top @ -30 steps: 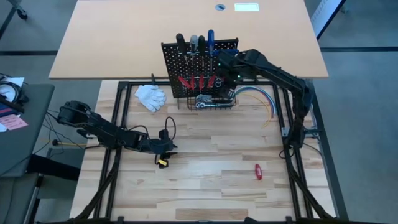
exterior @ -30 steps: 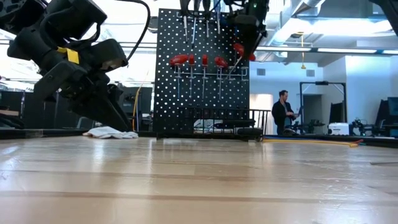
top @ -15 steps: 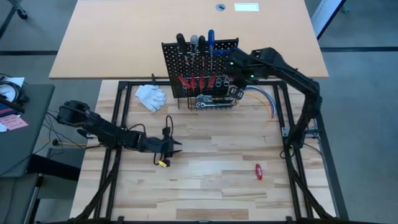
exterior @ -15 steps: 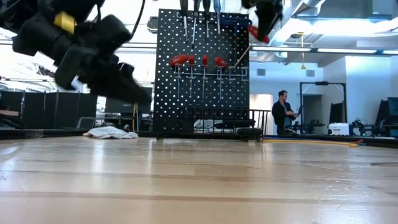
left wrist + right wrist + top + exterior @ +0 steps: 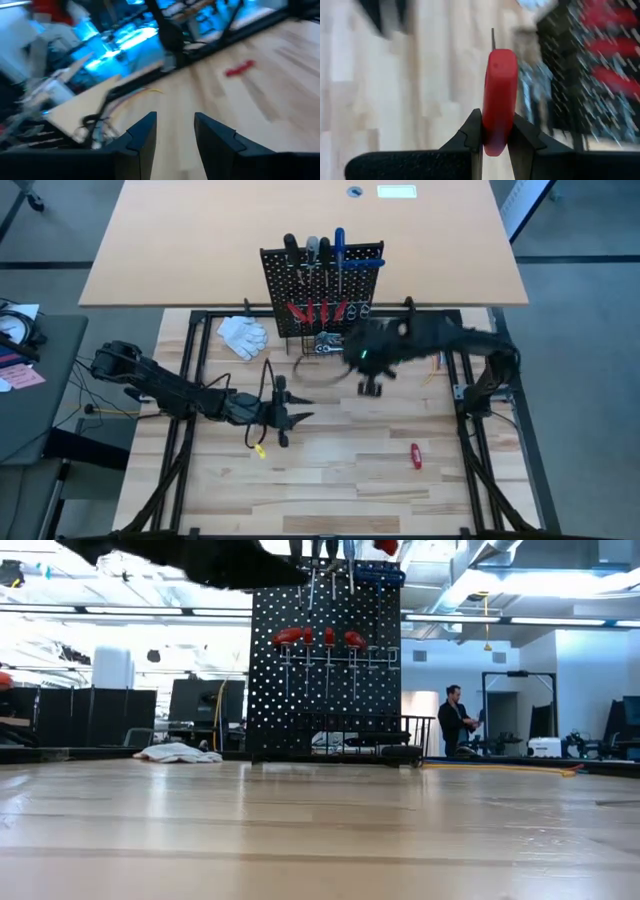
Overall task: Hang tools onto peg board
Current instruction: Hang the red allen wrench on the pegboard
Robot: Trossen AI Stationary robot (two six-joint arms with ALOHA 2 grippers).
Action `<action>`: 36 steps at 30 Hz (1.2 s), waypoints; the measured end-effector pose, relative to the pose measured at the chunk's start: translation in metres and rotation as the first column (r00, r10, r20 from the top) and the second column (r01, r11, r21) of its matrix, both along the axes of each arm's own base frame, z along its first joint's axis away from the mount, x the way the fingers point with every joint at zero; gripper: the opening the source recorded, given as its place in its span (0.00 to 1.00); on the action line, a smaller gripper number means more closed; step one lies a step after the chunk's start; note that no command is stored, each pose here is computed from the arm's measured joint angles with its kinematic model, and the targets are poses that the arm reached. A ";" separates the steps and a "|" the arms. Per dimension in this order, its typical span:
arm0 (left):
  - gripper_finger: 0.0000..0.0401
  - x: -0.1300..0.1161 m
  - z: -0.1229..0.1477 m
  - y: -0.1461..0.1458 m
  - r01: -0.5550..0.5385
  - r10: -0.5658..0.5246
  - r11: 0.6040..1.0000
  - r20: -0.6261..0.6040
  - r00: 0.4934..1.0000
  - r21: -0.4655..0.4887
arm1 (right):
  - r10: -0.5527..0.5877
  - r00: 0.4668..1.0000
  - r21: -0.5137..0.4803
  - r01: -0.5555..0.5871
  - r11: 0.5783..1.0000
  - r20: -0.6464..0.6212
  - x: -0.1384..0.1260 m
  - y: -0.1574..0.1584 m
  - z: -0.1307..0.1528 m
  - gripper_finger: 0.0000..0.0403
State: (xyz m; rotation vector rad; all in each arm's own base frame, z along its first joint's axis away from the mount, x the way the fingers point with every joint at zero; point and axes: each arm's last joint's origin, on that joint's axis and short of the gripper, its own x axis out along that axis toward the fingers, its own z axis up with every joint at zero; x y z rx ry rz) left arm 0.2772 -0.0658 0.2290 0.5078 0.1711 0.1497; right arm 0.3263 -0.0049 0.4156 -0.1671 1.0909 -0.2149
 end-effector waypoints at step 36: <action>0.01 0.016 0.022 0.012 -0.137 0.137 0.990 -0.006 0.991 -0.041 | 0.239 0.970 -0.025 -0.241 0.970 -0.045 0.064 0.053 -0.055 0.16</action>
